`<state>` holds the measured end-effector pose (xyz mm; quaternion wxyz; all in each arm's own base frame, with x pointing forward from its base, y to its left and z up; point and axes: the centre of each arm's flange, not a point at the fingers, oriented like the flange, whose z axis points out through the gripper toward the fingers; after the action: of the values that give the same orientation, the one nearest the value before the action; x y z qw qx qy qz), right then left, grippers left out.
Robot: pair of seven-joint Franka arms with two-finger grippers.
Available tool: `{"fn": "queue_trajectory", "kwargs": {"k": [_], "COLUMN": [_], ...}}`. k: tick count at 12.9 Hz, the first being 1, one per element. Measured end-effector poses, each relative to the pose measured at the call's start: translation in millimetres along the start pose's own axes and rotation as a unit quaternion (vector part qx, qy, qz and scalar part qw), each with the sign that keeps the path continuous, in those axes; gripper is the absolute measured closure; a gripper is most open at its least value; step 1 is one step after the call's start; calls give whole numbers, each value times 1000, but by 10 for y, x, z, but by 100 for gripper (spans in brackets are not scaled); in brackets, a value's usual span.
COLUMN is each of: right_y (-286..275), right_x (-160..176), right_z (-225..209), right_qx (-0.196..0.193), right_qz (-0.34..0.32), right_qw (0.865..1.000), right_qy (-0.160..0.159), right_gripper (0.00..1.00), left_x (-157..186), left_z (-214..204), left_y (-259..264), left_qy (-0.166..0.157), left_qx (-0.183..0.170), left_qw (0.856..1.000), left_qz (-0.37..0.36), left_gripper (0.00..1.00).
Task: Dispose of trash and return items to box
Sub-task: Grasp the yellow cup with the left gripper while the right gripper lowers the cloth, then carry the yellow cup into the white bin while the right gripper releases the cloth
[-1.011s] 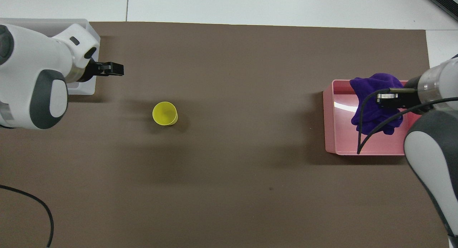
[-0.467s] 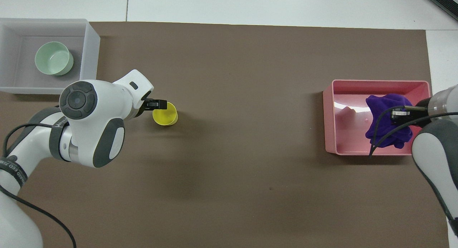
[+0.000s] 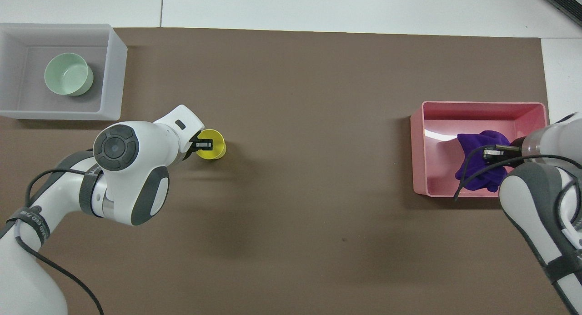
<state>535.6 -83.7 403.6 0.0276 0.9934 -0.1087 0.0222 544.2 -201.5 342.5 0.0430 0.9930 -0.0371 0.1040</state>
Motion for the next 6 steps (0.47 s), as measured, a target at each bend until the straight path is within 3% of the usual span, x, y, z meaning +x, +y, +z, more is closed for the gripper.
{"fn": "queue_trajectory", "kwargs": {"k": [2,5,6], "right_y": [70,58,37], "right_x": [65,136,141], "right_z": [193,507,574], "right_qx": [-2,-6,-6], "right_qz": [7,6,5], "right_qw": [1000,1000,1000], "right_qy": [8,7,4], "right_gripper": [91,91,85], "left_x": [23,163,272], "left_z": [-33,-242,-372], "left_y": [-3,-116,-220], "left_qy": [5,24,31], "left_qx": [-1,-1,1], "left_qw": [1000,1000,999], "left_qz": [-1,-13,-24], "left_gripper": [94,97,97]}}
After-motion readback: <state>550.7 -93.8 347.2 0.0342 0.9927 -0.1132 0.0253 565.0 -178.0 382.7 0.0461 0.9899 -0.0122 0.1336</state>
